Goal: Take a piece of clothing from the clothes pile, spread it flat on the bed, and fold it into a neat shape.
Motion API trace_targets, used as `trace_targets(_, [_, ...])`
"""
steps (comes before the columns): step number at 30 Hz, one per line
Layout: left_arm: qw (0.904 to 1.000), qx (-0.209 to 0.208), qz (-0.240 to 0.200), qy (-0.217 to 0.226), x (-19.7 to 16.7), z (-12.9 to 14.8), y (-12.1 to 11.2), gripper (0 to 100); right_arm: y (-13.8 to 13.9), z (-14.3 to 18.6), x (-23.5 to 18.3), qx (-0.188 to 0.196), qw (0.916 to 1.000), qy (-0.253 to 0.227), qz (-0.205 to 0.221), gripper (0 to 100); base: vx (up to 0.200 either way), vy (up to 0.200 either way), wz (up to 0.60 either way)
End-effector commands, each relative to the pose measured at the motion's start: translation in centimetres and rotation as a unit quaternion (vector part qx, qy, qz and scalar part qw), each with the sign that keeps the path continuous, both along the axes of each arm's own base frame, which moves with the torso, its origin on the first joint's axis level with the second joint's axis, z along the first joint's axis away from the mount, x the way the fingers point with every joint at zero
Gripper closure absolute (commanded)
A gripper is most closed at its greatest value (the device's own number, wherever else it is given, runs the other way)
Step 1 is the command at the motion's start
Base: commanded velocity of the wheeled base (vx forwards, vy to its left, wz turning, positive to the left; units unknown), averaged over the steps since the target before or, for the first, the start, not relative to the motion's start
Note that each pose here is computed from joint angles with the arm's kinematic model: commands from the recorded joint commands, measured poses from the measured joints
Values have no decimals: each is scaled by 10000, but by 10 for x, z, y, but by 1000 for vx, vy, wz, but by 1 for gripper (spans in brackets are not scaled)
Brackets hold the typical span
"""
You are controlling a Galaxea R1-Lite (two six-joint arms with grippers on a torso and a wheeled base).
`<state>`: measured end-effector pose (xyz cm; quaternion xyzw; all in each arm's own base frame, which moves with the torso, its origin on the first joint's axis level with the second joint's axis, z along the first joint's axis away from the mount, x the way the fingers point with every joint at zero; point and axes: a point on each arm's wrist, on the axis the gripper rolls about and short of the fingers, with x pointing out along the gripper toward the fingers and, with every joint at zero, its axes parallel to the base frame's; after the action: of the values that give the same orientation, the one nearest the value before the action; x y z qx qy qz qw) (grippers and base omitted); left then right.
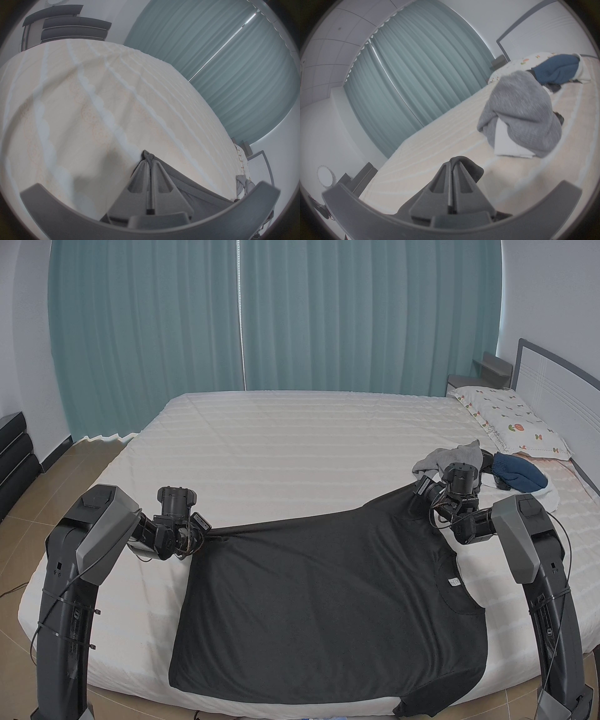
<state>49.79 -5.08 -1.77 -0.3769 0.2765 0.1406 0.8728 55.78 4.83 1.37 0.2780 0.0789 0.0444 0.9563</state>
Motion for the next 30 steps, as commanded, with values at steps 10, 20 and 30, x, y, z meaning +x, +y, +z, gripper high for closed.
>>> trace_targets(10, [9998,41,31,-171,6,4,-2,100,5,-24,0,-346,9993,97,104,100,0,0,0])
trace_targets(20, [9993,160,213,-252,10,3,-1,100,-5,-38,1,-471,9987,176,41,100,0,0,0])
trace_targets(30, [9968,199,334,-701,14,4,-3,100,-14,3,2,-377,9985,-403,-59,100,0,0,0])
